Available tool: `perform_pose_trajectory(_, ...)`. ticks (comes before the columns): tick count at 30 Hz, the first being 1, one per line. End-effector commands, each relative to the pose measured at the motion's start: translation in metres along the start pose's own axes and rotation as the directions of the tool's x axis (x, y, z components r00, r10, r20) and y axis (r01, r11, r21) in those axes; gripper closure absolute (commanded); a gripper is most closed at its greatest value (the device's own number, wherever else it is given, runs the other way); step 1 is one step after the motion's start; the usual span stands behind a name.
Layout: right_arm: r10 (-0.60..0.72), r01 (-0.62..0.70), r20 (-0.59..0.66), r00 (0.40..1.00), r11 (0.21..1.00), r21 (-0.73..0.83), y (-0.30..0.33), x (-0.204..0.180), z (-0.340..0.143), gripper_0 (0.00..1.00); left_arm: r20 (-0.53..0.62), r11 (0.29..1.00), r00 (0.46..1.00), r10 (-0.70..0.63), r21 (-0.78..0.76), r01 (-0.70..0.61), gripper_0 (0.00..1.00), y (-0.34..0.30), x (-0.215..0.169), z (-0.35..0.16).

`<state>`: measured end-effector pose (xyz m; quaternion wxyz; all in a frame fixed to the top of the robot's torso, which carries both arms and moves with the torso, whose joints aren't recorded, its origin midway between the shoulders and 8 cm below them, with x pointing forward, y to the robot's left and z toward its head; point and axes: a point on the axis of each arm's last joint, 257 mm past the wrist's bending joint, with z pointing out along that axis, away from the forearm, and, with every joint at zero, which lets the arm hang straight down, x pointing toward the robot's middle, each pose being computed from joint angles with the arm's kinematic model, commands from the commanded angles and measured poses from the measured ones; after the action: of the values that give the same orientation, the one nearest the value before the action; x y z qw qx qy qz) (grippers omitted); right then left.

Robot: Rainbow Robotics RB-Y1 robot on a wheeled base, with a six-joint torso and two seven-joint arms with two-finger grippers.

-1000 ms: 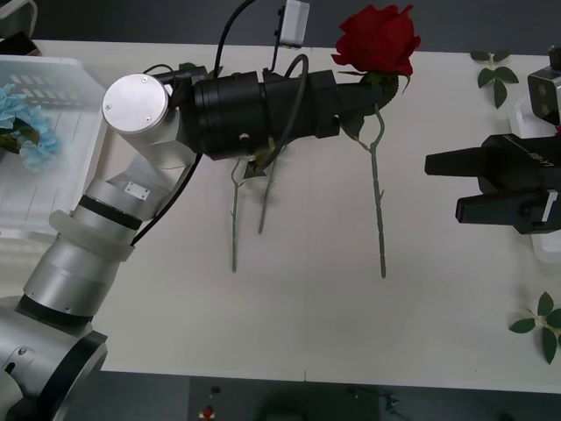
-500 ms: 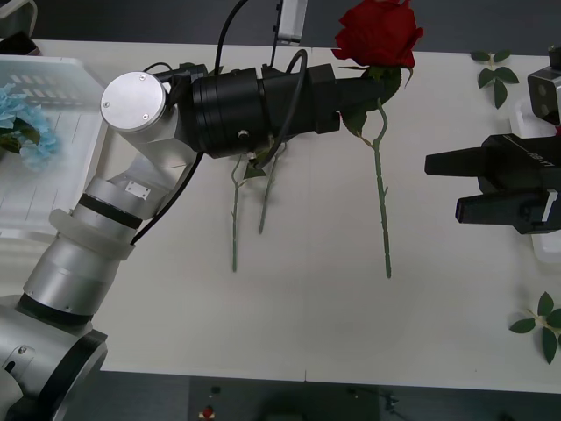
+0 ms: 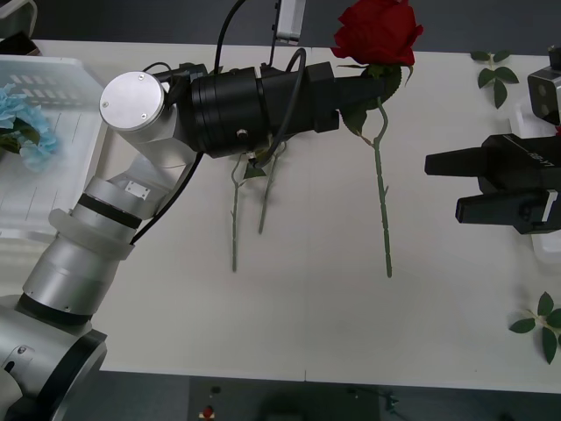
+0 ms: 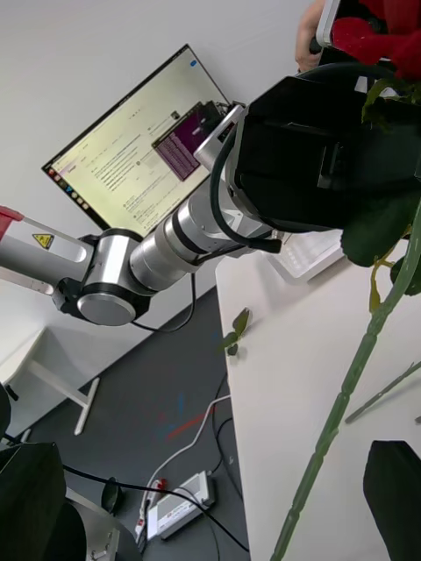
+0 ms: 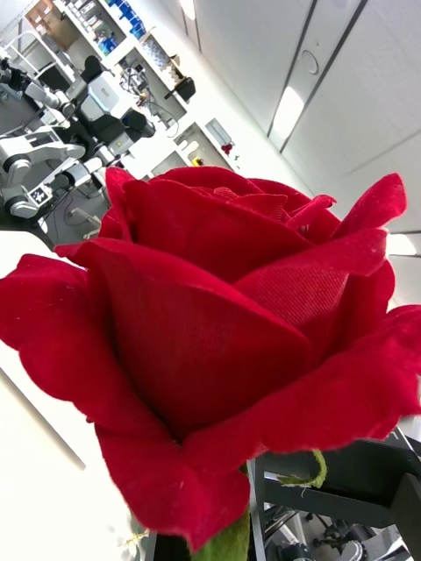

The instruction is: Put the red flowers into the right box and the blue flowers into the left box

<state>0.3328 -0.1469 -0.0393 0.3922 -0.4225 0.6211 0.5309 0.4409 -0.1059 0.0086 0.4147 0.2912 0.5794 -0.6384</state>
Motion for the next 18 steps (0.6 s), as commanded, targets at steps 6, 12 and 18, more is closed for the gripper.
perform_pose_trajectory(6,-0.015,0.015,-0.009,1.0,1.0,-0.01,0.0069,-0.0047,0.0015,0.0,-0.007,0.998,0.998,0.065,0.015,-0.065,1.0,-0.0099,-0.0109,-0.0012)
perform_pose_trajectory(12,-0.015,0.015,-0.009,1.0,1.0,-0.01,0.0069,-0.0047,0.0015,0.0,-0.009,0.998,0.998,0.062,0.015,-0.062,1.0,-0.0095,-0.0093,-0.0019)
perform_pose_trajectory(18,-0.015,0.015,-0.009,1.0,1.0,-0.01,0.0069,-0.0047,0.0015,0.0,-0.014,0.998,0.998,0.062,0.013,-0.062,1.0,-0.008,-0.0055,-0.0036)
